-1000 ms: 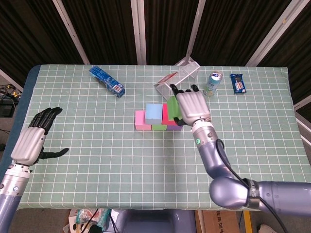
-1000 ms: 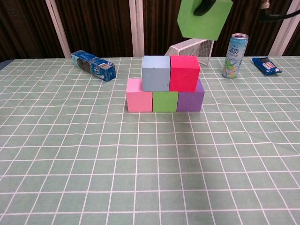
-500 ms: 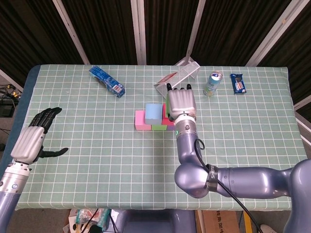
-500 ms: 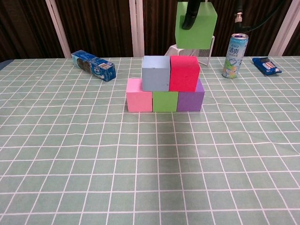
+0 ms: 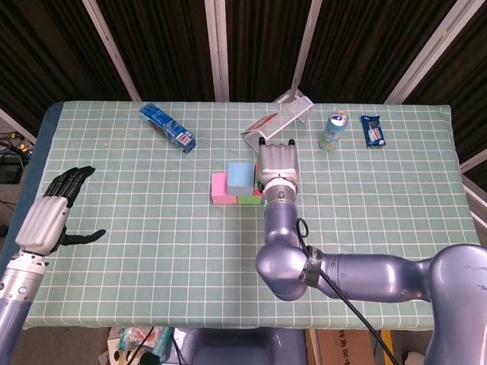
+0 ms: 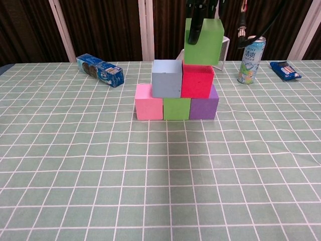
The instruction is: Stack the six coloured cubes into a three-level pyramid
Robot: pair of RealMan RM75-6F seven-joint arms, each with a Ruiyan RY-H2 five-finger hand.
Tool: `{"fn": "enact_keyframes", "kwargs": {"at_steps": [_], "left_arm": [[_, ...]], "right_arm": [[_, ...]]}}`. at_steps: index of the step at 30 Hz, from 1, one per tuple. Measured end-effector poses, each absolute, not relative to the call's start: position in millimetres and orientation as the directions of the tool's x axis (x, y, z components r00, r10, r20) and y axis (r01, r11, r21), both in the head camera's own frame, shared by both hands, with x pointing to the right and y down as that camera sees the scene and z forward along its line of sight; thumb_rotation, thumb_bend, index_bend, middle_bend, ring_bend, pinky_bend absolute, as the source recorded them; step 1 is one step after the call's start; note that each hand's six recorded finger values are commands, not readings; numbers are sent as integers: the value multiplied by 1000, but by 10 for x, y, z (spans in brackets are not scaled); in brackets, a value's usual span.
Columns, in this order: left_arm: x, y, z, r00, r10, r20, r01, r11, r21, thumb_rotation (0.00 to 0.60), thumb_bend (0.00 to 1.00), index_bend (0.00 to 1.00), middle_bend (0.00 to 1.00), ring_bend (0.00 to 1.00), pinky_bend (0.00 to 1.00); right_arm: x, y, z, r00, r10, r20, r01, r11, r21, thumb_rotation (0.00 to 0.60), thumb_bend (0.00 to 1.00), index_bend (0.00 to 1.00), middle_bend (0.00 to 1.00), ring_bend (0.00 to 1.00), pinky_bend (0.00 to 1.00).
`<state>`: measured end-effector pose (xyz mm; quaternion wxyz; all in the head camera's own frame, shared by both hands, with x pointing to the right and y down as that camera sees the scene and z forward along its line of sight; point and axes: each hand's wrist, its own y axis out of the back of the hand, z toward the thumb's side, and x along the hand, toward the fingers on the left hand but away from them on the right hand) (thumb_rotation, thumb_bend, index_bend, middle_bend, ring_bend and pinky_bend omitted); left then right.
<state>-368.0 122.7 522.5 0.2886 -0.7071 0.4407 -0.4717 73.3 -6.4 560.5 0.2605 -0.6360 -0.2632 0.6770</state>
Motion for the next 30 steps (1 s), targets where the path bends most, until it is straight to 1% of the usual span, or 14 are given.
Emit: {"fn": "enact_keyframes", "kwargs": {"at_steps": [18, 30], "left_arm": [[-3691, 1230, 5253, 161, -893, 420, -336, -450, -828, 600, 102, 0, 42, 15, 53], [-3699, 1234, 5259, 158, -893, 422, -332, -450, -829, 600, 102, 0, 42, 14, 53]], "right_arm": [[694, -91, 5764, 26, 688, -725, 39, -725, -687, 600, 358, 131, 483, 371, 137], [626, -122, 5789, 77, 704, -706, 8, -709, -705, 600, 358, 141, 482, 364, 137]]}}
